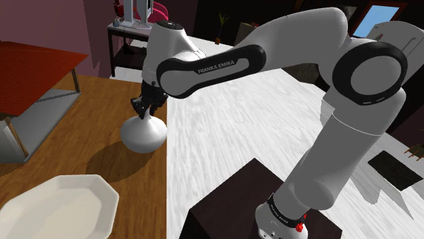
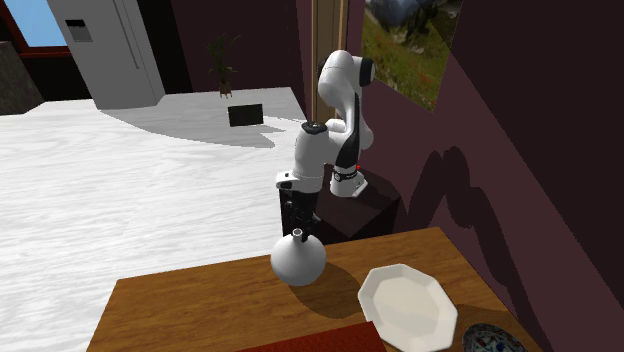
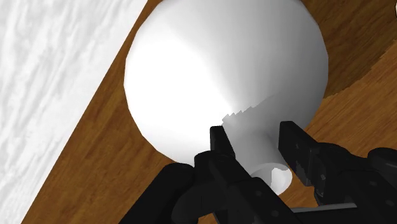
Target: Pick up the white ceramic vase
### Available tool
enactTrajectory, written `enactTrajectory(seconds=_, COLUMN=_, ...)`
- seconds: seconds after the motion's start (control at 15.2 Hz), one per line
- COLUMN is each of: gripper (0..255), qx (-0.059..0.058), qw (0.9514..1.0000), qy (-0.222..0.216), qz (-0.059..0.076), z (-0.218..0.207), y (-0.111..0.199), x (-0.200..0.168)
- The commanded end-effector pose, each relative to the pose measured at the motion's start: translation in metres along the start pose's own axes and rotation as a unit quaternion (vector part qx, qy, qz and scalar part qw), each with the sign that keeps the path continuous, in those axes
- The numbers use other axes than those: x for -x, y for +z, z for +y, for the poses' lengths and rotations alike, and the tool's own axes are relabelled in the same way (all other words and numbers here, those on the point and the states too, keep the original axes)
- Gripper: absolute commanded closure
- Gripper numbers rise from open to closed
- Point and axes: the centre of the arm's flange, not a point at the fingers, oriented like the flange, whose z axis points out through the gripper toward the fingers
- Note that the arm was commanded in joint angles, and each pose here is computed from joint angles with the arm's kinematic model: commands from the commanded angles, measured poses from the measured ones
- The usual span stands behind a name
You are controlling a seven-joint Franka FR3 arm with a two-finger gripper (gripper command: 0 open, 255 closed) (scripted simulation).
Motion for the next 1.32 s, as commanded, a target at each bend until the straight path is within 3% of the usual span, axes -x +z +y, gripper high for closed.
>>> enactTrajectory(seconds=0.0, gripper=255, qx=0.000, qw=1.0000, qy=0.000, qz=0.000, z=0.000, y=0.000, x=0.000)
enactTrajectory(seconds=0.26, gripper=255, qx=0.000, qw=1.0000, qy=0.000, qz=0.000, z=0.000, y=0.001, x=0.000)
enactTrajectory(seconds=1.25, gripper=255, qx=0.000, qw=1.0000, qy=0.000, qz=0.000, z=-0.002, y=-0.076, x=-0.017)
